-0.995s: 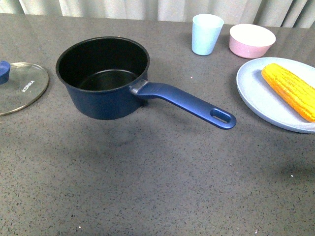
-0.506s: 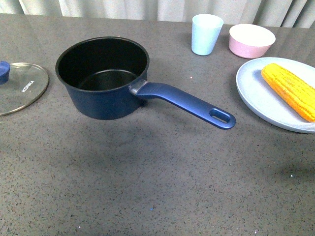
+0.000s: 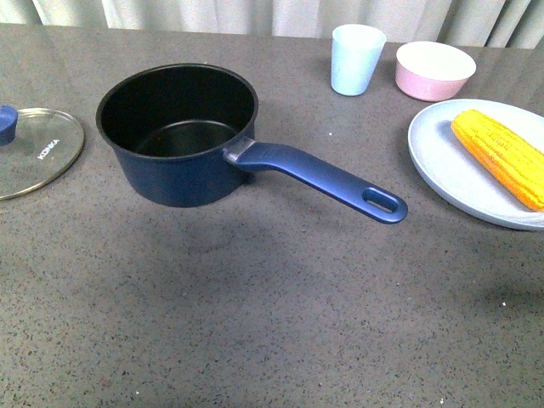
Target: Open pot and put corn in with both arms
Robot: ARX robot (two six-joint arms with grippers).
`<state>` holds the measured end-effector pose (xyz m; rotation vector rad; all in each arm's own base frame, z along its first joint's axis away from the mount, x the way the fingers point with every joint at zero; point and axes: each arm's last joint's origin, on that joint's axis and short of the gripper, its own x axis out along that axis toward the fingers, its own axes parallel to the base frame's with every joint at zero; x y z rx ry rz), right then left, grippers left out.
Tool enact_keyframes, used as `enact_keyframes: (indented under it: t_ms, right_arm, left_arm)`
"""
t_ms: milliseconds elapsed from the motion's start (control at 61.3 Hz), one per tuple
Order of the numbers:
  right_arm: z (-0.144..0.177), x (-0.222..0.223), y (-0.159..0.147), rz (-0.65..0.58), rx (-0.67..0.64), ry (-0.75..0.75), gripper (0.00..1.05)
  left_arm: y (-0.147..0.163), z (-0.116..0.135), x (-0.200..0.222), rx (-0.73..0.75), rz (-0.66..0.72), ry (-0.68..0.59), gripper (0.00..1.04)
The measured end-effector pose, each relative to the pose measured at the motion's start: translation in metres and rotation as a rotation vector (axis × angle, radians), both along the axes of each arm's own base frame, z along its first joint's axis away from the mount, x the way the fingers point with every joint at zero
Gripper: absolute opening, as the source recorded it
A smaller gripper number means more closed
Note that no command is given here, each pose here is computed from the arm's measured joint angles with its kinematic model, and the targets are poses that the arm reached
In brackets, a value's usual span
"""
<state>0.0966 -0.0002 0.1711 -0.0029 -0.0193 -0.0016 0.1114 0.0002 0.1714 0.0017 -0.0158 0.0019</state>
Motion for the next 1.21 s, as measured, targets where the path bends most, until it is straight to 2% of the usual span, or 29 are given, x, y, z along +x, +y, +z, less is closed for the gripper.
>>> enact_keyframes:
  t_ms: [245,538,636,685,750,832,1093,1207]
  right_arm:
    - [0.000,0.000,0.000,0.000,0.000,0.000,0.96]
    - [0.000,0.000,0.000,0.000,0.000,0.000,0.96]
    - [0.000,0.000,0.000,0.000,0.000,0.001,0.96]
    - [-0.001,0.001,0.000,0.045,0.039,0.139,0.96]
    - [-0.003,0.004,-0.004,0.053,0.085,0.413,0.96]
    - [-0.006,0.012,-0.011,0.042,0.096,0.528,0.96]
    - [0.018,0.063,-0.037,0.043,-0.028,0.497,0.96]
    - [0.018,0.095,-0.045,0.070,-0.086,0.511,0.96]
  left_arm:
    - [0.000,-0.005,-0.010,0.000,0.000,0.034,0.02]
    - [0.000,-0.004,-0.014,0.000,0.000,0.016,0.02]
    - [0.000,-0.004,-0.014,0.000,0.000,0.016,0.19]
    - [0.000,-0.004,-0.014,0.000,0.000,0.016,0.28]
    - [0.000,-0.004,-0.014,0.000,0.000,0.016,0.40]
    - [0.000,-0.004,-0.014,0.000,0.000,0.016,0.55]
    - [0.000,-0.004,-0.014,0.000,0.000,0.016,0.96]
    - [0.000,-0.004,-0.014,0.000,0.000,0.016,0.96]
